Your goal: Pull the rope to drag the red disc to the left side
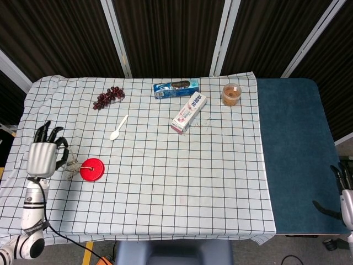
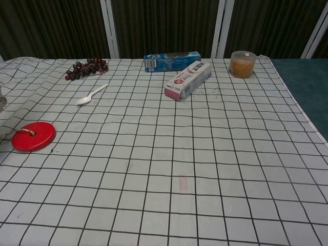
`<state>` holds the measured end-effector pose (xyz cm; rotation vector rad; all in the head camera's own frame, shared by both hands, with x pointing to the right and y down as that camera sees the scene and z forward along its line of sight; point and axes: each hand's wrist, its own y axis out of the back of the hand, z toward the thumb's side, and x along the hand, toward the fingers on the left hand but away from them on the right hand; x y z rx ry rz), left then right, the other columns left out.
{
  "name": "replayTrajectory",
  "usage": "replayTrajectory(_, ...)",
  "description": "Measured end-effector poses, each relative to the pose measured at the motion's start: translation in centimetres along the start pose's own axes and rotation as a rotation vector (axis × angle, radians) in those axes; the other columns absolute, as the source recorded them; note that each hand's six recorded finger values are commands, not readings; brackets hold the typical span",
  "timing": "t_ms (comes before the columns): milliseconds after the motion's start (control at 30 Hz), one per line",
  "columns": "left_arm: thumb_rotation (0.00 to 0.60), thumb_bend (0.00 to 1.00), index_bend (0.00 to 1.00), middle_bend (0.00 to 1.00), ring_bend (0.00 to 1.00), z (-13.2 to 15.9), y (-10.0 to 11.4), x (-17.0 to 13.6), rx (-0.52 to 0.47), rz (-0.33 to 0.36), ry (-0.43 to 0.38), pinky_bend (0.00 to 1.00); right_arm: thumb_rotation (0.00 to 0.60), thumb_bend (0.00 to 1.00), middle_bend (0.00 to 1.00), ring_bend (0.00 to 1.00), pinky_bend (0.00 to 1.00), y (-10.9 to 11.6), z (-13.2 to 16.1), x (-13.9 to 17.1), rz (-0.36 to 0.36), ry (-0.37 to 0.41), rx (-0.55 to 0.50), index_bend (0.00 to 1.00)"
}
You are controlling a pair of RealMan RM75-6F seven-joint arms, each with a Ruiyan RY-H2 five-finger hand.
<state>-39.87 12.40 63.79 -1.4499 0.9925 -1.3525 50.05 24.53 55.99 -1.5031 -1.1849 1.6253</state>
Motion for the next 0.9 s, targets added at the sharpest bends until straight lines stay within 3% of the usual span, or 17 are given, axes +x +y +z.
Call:
replayTrajectory(33, 0.6, 0.38, 0.04, 0.0, 0.0, 0.4, -0.7, 0.1, 0.009, -0.043, -0.016, 0.0, 0.6, 0.27, 0.0, 0.0, 0.0, 0.0, 0.0, -0.1, 0.001, -0.002, 0.0, 0.0)
replayTrajectory(67, 0.6, 0.34, 0.0, 0.0, 0.0, 0.8, -1.6, 0.2, 0.019, -0.108, -0.034, 0.0, 0.6, 0.27, 0.0, 0.0, 0.0, 0.0, 0.0, -0.1, 0.002, -0.003, 0.0, 0.0)
replayTrajectory(267, 0.6, 0.3, 0.0, 0.0, 0.0, 0.7, -4.7, -0.4, -0.012, -0.429, -0.011, 0.0, 0.6, 0.27, 0.0, 0.0, 0.0, 0.2, 0.2, -0.2, -0.003, -0.003, -0.001, 0.0)
replayTrajectory(333, 0.6, 0.3, 0.0, 0.0, 0.0, 0.4, -4.6, -0.8, -0.017, -0.467, 0.003, 0.0, 0.6, 0.27, 0.0, 0.0, 0.0, 0.2, 0.1, -0.3, -0.003, -0.005, -0.003, 0.0)
replayTrajectory(533, 0.6, 0.31, 0.0, 0.0, 0.0, -1.1, -0.7, -2.0, 0.009, -0.435, 0.015, 0.0, 0.6, 0.27, 0.0, 0.0, 0.0, 0.1, 0.3, -0.1, -0.002, 0.001, -0.01, 0.0)
replayTrajectory(767, 0.6, 0.31, 0.0, 0.0, 0.0, -3.9, 3.1, -5.2, 0.011, -0.251, 0.066, 0.0, 0.6, 0.27, 0.0, 0.0, 0.0, 0.4, 0.3, 0.0, -0.01, -0.004, -0.021, 0.0)
replayTrajectory(900, 0.6, 0.31, 0.0, 0.0, 0.0, -5.9, 3.6, -8.1, 0.022, -0.161, 0.096, 0.0, 0.6, 0.27, 0.0, 0.0, 0.0, 0.3, 0.7, 0.0, -0.011, 0.001, -0.019, 0.0)
